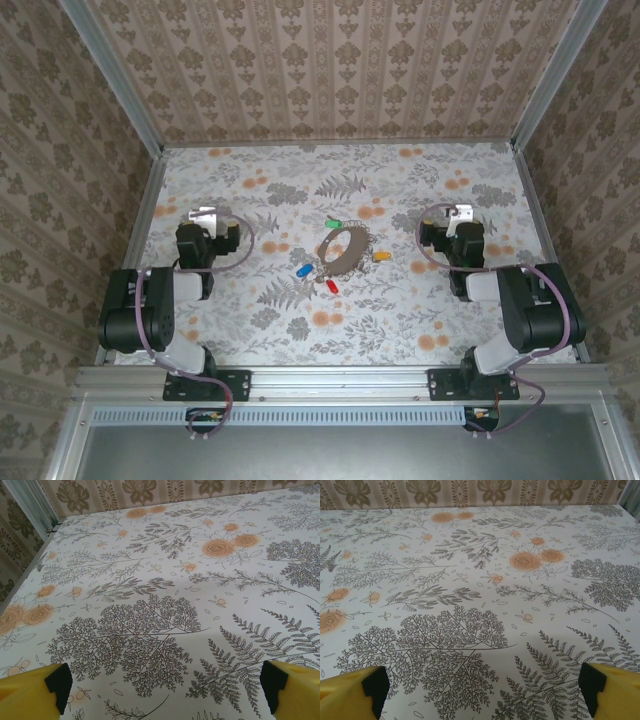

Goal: Put the keys on the keyring

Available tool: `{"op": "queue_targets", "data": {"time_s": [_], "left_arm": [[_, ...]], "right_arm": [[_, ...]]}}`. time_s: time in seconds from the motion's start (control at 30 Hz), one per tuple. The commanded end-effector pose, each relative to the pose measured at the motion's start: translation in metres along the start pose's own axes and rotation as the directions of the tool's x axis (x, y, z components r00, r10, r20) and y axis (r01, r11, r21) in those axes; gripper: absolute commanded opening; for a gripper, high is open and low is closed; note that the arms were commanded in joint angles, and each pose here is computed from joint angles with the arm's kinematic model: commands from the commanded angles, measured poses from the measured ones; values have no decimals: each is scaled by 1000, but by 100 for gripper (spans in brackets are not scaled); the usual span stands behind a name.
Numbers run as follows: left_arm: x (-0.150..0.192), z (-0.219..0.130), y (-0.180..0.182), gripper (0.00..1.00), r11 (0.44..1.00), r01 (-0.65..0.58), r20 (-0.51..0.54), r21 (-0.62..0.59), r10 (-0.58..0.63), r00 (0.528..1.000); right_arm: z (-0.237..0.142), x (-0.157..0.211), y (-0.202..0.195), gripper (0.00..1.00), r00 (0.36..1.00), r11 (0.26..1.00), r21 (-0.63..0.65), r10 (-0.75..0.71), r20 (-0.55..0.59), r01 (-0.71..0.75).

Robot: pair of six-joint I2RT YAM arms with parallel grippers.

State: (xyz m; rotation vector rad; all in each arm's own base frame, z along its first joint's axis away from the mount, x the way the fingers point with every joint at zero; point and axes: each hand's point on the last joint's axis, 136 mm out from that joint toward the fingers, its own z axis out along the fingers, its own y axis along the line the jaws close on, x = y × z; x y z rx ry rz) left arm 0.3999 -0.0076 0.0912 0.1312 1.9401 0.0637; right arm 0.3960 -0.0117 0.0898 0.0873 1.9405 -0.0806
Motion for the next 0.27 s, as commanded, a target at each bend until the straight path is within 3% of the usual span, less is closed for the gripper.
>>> {"op": "queue_targets", "data": {"time_s": [0.0, 0.23], "left_arm": [[-2, -1, 0, 100, 1000, 18, 3, 1, -18, 1000], [-2, -1, 1, 100, 1000, 19, 4, 1, -19, 1000]], "right_arm": [[2, -8, 3, 100, 1000, 1000, -21, 15, 11, -15], [0, -9, 3, 100, 1000, 1000, -24, 14, 23, -14]]}}
